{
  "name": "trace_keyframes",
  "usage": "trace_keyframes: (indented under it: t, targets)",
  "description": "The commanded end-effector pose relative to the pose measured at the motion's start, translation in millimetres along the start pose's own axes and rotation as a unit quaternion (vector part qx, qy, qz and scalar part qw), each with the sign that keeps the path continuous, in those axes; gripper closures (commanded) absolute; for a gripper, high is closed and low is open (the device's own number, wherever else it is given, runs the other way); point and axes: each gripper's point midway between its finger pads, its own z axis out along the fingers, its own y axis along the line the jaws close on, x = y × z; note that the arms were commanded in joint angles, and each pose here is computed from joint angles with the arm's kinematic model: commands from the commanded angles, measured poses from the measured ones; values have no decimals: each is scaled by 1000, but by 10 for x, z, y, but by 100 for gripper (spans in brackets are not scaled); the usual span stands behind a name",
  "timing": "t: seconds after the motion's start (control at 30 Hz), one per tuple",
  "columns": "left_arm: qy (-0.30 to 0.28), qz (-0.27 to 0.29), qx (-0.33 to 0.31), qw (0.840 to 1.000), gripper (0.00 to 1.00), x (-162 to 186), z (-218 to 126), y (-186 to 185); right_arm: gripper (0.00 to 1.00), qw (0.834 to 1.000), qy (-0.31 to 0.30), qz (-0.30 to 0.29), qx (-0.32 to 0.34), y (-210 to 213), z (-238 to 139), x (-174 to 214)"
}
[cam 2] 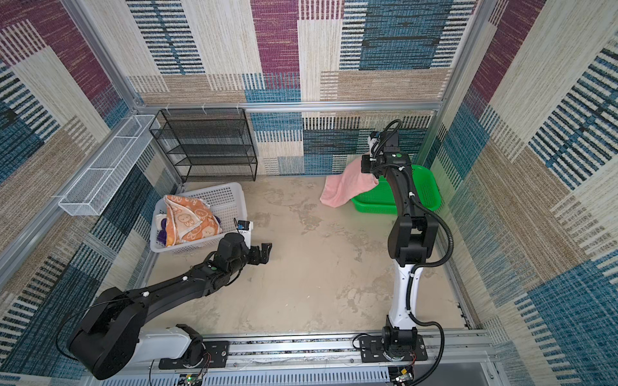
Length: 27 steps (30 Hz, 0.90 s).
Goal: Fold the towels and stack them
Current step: 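Lift the pink towel with the right gripper and carry it into the green basket, then lower the pink towel into the green basket and open the right gripper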
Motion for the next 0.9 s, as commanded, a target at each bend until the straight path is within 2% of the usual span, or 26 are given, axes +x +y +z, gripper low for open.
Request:
trace_keyframes:
  t: [0.0, 0.17, 0.3, 0.63, 0.77, 0.87]
  targets:
    - [0, 13, -11, 1000, 2, 0, -24, 44, 100, 999, -12, 8, 42, -328, -53, -59]
    - [-1, 14, -15, 1000, 1, -9, -48, 59, 100, 989, -21, 19, 143, -926, -69, -7]
    - [-2, 12, -18, 1000, 2, -5, -59, 70, 100, 980, -19, 24, 198, -1238, -44, 119]
    - [4, 15, -23, 1000, 2, 15, -61, 87, 100, 937, -28, 21, 348, -1703, -219, 404]
    - [5, 16, -22, 1000, 2, 2, -57, 78, 100, 932, -33, 10, 362, -1731, -237, 519]
    - [6, 16, -21, 1000, 2, -7, -58, 74, 100, 921, -41, 1, 387, -1796, -296, 544]
